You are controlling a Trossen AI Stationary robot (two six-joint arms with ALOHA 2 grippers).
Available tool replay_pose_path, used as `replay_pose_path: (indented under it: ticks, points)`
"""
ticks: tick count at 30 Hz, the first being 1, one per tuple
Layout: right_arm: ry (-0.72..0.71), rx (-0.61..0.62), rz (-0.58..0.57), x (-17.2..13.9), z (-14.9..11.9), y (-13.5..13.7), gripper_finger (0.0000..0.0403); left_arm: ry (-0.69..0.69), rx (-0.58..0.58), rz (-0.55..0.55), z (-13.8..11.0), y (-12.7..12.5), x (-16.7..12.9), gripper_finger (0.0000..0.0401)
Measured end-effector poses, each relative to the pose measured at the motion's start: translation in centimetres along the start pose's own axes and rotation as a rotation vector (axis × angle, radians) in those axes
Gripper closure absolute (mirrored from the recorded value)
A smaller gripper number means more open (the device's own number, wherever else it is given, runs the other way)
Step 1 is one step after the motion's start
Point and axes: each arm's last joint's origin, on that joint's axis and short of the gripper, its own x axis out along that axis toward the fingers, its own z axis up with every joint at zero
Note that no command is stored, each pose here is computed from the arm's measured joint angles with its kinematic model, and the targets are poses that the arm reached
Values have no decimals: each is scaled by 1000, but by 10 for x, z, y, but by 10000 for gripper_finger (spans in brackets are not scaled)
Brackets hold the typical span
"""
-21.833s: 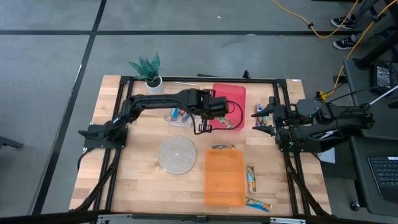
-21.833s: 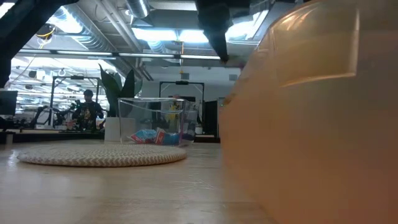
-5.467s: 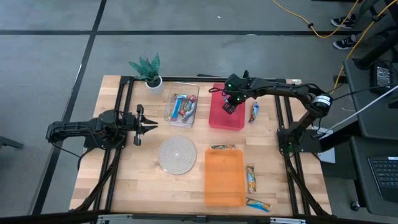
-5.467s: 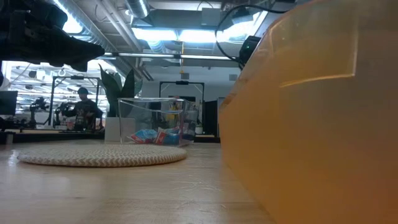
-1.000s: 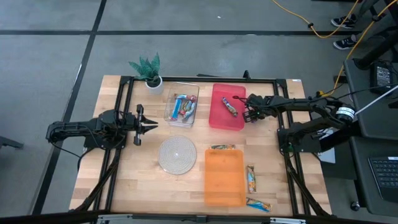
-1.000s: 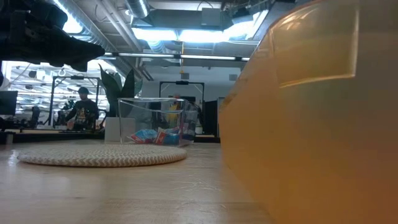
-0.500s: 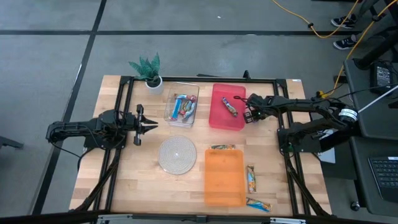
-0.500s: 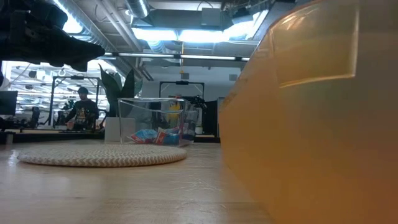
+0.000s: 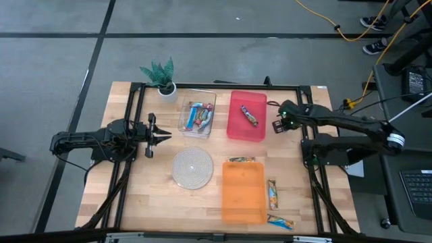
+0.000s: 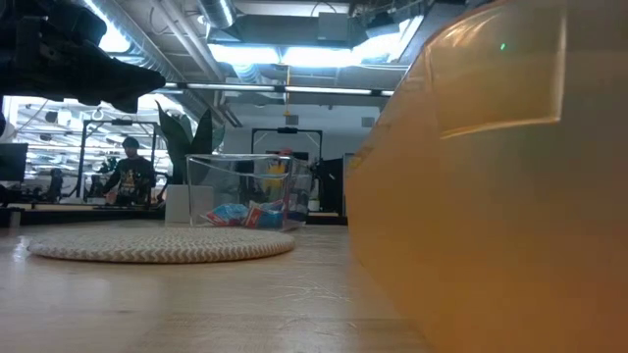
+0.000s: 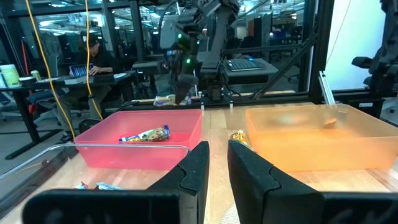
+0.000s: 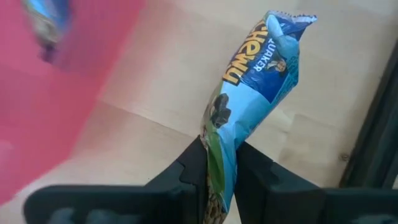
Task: Pick and place Granola Bars by type
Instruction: Put the blue granola bar into the red bin
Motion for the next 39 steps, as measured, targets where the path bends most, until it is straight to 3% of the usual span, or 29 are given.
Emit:
replay_pose_path:
  ticks: [9,24,31,39]
  points:
    - [-126,-61,226,-31,-5,-7,340,0,0,0,0,0,0,347]
    - [-381,-376,857,-91,-16,-3,340,0,0,0,0,0,0,347]
    - [-530,-503,902,-139,-4,-3,340,0,0,0,0,0,0,347]
    - [-661,-593,777,-180,36,17,340,0,0,0,0,0,0,347]
